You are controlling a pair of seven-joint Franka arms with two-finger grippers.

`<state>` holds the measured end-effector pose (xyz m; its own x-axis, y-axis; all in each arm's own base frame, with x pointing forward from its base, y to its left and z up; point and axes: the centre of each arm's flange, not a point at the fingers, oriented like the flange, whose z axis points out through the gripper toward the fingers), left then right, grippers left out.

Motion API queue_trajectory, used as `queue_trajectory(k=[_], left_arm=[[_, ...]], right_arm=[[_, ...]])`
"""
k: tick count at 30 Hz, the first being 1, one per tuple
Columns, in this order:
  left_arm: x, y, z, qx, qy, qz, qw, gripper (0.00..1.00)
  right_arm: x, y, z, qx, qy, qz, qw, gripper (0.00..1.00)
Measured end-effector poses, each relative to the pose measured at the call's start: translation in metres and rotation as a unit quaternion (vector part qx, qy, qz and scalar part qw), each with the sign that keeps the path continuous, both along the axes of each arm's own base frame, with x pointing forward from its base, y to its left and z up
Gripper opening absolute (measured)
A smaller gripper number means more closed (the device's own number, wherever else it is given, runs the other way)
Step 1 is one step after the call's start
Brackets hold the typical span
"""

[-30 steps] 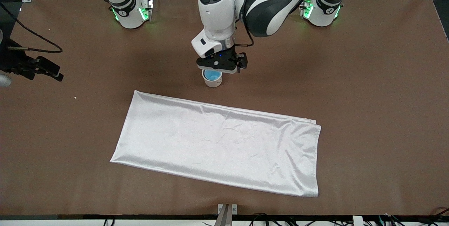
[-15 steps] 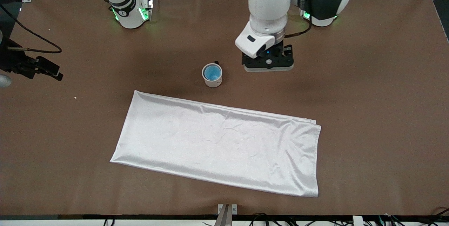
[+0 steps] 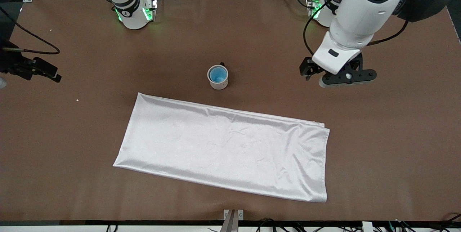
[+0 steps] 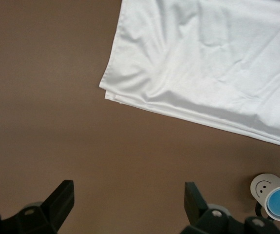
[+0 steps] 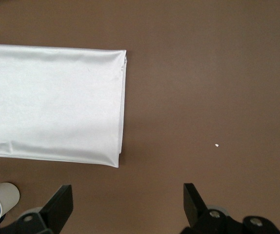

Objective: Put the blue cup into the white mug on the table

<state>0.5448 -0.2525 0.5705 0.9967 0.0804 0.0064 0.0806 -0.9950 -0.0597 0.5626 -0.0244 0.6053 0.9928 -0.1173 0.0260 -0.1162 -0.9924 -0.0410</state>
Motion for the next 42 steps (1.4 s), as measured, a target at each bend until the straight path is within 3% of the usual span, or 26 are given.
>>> queue_trajectory(k=[14, 24, 42], left_arm=[[-0.009, 0.047, -0.010, -0.012, -0.011, 0.009, 1.000, 1.00], [0.001, 0.090, -0.009, -0.036, -0.006, 0.023, 0.999, 1.00], [0.007, 0.105, -0.002, -0.041, -0.018, 0.022, 0.999, 1.00]], right_arm=[[0.000, 0.000, 0.001, 0.000, -0.001, 0.000, 1.000, 1.00], [0.000, 0.000, 0.001, 0.000, -0.001, 0.001, 1.000, 1.00], [0.000, 0.001, 0.001, 0.000, -0.001, 0.001, 1.000, 1.00]])
